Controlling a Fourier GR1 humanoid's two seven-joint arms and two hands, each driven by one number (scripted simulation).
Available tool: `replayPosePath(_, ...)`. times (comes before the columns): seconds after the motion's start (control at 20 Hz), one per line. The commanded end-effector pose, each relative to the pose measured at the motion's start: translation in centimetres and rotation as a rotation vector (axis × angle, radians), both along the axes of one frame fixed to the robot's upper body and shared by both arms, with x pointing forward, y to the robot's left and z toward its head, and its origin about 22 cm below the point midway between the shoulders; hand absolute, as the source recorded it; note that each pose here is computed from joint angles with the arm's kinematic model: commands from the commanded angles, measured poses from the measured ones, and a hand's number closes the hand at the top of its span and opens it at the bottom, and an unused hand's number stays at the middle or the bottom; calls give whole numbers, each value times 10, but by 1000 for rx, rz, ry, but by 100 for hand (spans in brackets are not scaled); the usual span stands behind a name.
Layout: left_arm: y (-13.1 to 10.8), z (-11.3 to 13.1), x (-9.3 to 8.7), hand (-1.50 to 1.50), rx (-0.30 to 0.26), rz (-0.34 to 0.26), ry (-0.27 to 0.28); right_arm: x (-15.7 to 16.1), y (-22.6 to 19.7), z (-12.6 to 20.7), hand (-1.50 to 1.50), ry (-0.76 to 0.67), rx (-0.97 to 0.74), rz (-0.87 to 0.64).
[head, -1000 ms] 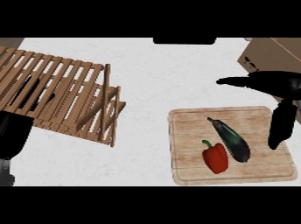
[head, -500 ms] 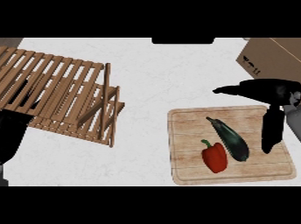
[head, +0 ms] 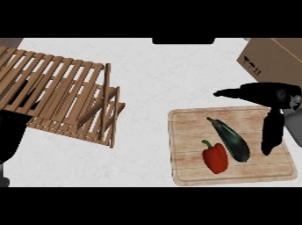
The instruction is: Pick the eggplant from the cutting board and place it in the cardboard box
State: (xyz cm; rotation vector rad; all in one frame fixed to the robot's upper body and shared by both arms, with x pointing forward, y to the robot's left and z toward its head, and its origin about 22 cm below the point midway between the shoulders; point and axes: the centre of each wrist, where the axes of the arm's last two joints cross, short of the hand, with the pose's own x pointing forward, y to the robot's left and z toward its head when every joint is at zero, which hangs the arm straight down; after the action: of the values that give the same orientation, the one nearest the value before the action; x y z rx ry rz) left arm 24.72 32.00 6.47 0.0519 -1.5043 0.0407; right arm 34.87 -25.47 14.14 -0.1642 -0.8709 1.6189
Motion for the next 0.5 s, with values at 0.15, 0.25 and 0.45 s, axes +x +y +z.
replayPosePath(0.15, 1, -13, 2, 0, -11, -8, 55, 2, 12, 1, -150, -28, 7, 22)
replayPosePath(0.25, -7, -18, -10, 0, -4, 7, 62, -13, 4, -4, -150, -32, -22, 50)
replayPosePath(0.45, -10, -22, -8, 0, -8, 10, 63, -7, 6, -13, -150, -26, -60, 44)
